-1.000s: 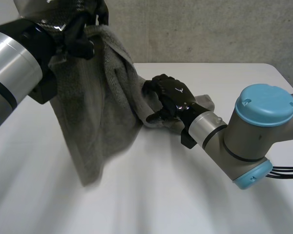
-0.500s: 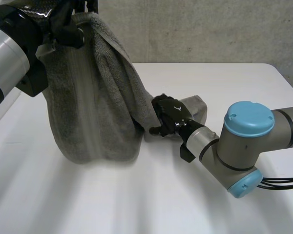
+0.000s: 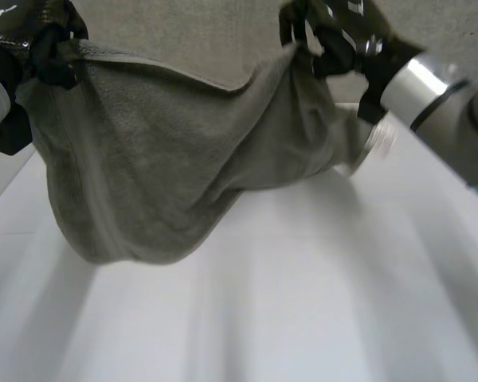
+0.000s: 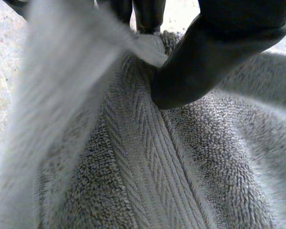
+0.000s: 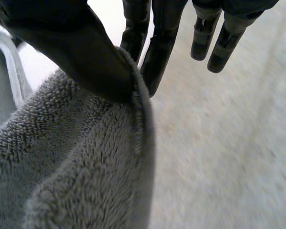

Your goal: Fold the towel.

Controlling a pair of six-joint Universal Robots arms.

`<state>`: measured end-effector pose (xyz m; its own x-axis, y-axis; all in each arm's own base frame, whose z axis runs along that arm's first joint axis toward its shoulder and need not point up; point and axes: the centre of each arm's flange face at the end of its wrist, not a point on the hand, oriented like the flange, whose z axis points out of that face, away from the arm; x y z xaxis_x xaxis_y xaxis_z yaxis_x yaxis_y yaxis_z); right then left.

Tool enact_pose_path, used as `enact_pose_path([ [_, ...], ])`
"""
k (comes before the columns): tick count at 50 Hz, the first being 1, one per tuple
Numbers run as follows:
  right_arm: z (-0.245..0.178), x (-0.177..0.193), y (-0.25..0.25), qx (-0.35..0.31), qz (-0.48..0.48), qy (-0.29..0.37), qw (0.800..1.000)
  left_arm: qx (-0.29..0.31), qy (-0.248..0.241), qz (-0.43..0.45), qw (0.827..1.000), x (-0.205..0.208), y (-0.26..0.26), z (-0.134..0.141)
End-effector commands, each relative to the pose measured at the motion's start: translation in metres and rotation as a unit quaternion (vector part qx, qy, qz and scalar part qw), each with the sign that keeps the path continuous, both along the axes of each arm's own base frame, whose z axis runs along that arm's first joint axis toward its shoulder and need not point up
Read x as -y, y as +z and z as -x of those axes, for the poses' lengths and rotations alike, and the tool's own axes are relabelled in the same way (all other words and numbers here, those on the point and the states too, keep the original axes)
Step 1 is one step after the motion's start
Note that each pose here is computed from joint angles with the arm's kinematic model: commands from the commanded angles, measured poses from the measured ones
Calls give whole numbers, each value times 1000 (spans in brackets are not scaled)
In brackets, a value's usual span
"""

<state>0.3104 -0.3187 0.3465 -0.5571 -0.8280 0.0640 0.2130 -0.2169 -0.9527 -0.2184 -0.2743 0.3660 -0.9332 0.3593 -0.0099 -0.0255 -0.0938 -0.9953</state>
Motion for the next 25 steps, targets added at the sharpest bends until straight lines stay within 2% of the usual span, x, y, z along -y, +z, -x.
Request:
enact_pose_path([
  [1,-10,-14,-11,-84,14,52,995,4,-1,-25,1000,1,-15,1],
  [5,-7,-19,-44,-130,-6,57,990,13,-6,-54,998,-2,-35,2],
  [10,1,-23,-122,-211,-85,56,972,22,-9,-86,996,-6,-55,2],
  [11,1,-23,-122,-211,-85,56,972,26,-9,-97,995,-8,-64,2],
  [13,13,-21,-148,-258,-99,26,961,29,-11,-108,994,-8,-73,3],
  [15,22,-19,-160,-277,-109,6,955,33,-12,-119,992,-8,-82,4],
  [18,31,-17,-181,-300,-114,-31,947,39,-13,-141,989,-6,-104,5],
  [25,39,-15,-203,-286,-121,-62,949,47,-8,-171,984,-7,-131,0],
])
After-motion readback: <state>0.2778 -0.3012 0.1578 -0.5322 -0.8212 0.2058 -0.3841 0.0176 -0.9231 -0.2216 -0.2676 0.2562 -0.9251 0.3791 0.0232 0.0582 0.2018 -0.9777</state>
